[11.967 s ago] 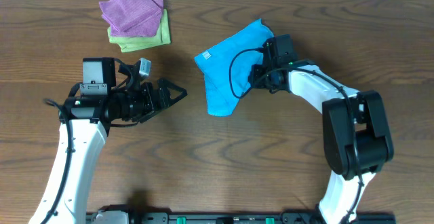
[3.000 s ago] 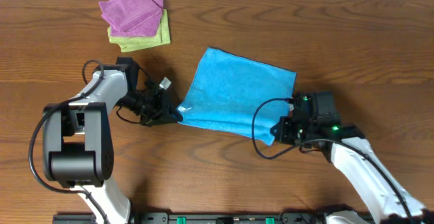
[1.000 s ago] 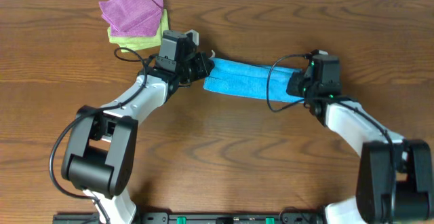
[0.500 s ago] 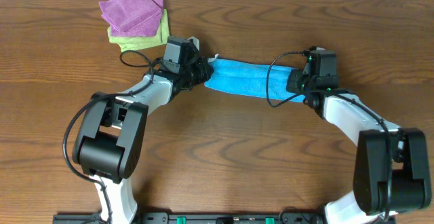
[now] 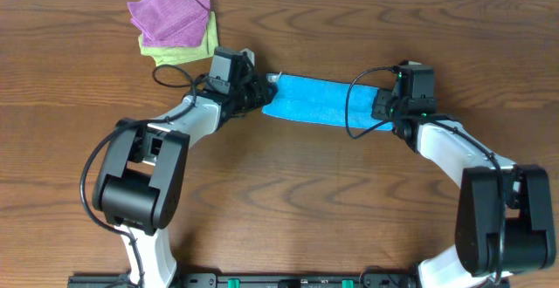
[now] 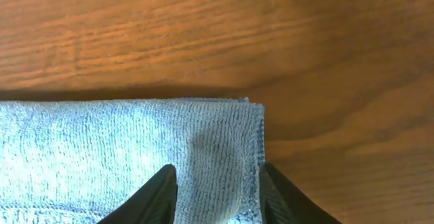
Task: Fold the cloth
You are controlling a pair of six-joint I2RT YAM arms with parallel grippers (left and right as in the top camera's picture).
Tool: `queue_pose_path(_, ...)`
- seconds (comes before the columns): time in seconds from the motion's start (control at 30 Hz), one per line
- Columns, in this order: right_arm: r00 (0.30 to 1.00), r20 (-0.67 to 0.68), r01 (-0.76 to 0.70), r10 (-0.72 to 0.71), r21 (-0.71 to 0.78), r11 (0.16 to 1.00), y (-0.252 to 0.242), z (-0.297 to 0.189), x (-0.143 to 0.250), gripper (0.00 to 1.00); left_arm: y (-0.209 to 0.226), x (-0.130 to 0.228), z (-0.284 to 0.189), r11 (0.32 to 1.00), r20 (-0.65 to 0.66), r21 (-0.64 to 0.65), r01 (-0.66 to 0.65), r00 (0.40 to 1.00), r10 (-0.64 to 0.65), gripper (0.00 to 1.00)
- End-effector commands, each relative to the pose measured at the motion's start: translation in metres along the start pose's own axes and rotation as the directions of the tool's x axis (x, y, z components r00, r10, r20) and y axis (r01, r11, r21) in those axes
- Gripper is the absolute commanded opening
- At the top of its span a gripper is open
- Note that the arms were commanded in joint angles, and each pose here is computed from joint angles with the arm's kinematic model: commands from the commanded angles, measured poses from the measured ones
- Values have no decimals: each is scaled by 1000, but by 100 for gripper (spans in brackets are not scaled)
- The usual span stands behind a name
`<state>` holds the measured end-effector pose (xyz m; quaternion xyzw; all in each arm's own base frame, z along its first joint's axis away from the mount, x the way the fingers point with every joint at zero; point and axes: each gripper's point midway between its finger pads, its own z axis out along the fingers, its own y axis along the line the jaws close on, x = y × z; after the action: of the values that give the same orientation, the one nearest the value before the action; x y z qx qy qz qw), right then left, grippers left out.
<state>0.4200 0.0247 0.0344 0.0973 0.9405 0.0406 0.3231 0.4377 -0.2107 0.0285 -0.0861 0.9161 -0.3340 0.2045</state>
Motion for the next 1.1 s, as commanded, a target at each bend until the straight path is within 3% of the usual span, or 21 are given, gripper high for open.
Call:
queue_pose_path(0.0, 1000, 4, -9, 9, 18, 1000, -5, -1, -5, 41, -1, -9, -9, 999, 14, 5, -32, 999, 32, 43)
queue_pose_path(0.1, 1000, 3, -23, 23, 15, 1000, -4, -11, -7, 43, -1, -16, -22, 999, 28, -4, -43, 999, 43, 59)
queue_pose_path(0.23, 998, 31, -50, 50, 6, 999, -2, -34, -17, 50, -3, -26, -44, 999, 52, -12, -40, 998, 41, 64)
queue_pose_path(0.3, 995, 47, -88, 88, -1, 996, -1, -48, -22, 53, -9, -29, -53, 999, 65, 1, -46, 997, 46, 49)
queue_pose_path(0.37, 988, 60, -139, 139, -9, 990, -2, -63, -27, 57, -18, -33, -59, 999, 82, 20, -45, 996, 43, 19)
queue_pose_path(0.43, 981, 67, -183, 184, -10, 983, -6, -82, -29, 62, -30, -35, -62, 999, 89, 54, 2, 996, -7, 6)
queue_pose_path(0.6, 958, -12, -288, 287, -67, 955, -14, -101, -16, 66, -42, -22, -50, 999, 77, 41, 14, 997, -18, 6)
queue_pose_path(0.87, 873, -182, -484, 452, -216, 848, -8, -76, 40, 69, -36, -3, -18, 998, 82, -58, -38, 996, 43, 6)
queue_pose_path(1.07, 838, -223, -544, 499, -256, 799, -2, -69, 64, 69, -18, 8, 8, 995, 54, -90, -48, 997, 53, 6)
